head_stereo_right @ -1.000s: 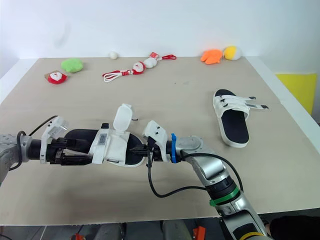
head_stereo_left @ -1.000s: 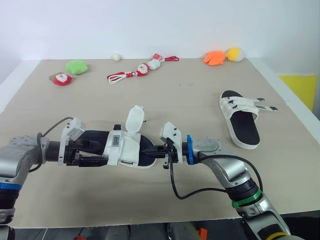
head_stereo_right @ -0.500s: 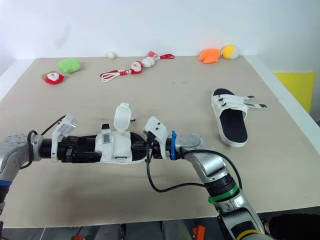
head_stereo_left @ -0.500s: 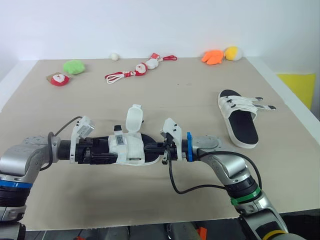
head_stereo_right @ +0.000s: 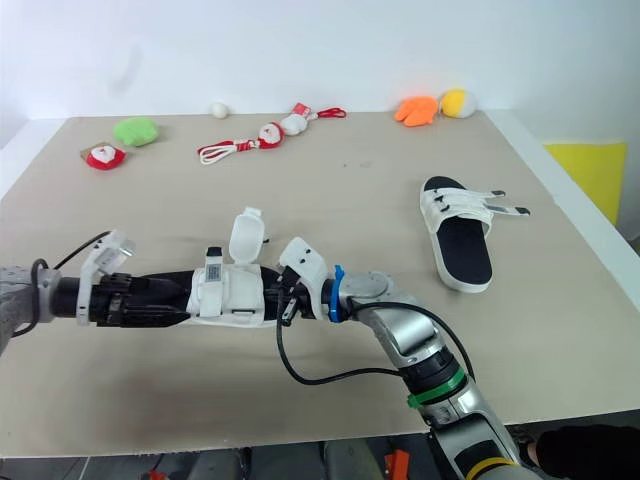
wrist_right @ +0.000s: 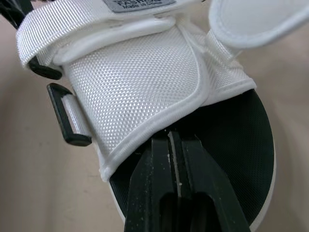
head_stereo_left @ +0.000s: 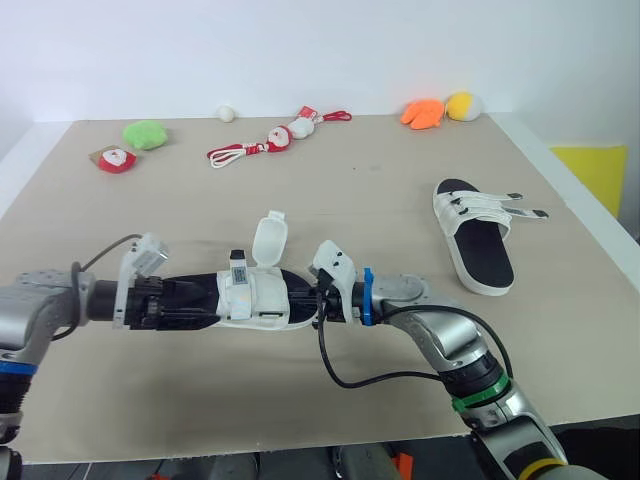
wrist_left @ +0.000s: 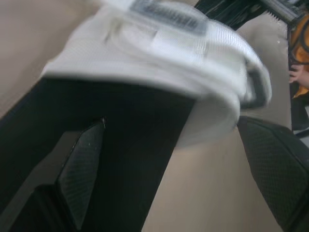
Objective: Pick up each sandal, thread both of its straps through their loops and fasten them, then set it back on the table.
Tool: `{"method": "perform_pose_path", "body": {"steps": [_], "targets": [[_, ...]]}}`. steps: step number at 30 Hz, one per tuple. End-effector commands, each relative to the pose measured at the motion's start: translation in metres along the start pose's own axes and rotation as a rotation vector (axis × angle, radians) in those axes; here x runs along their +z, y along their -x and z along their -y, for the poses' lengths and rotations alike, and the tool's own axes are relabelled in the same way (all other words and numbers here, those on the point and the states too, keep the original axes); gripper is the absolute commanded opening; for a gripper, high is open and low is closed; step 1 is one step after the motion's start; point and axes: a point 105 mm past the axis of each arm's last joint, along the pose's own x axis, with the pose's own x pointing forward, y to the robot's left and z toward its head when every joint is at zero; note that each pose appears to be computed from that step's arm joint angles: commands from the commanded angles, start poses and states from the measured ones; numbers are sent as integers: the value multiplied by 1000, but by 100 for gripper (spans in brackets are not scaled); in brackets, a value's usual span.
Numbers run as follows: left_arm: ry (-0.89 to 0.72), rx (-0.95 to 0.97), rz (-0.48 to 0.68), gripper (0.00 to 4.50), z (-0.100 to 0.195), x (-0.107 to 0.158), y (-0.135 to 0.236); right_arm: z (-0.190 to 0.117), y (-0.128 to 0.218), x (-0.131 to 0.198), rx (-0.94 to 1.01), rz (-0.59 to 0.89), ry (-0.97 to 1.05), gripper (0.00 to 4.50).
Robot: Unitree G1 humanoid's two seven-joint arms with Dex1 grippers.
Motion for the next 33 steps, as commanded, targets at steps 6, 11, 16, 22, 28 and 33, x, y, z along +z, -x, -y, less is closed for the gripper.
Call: {"method": "perform_pose_path", "body": {"steps": [6, 11, 16, 22, 28, 33], "targets": [[34, -104, 358, 447, 13, 95, 36, 6, -3, -6, -42, -49, 15, 0], [-139, 105, 367, 447, -29, 105, 8, 3, -6, -8, -35, -49, 16, 0], [-414, 263, 228, 447, -63, 97, -18, 3, -5, -5, -33, -37, 26, 0], [-453, 313, 279, 447, -84, 110, -41, 3, -4, -1, -33, -21, 34, 0], [-413, 215, 324, 447, -80, 115, -73, 5, -3, 0, -39, -18, 40, 0], [-406, 97, 217, 447, -70, 99, -96, 7, 0, 2, -52, -15, 43, 0]]}}
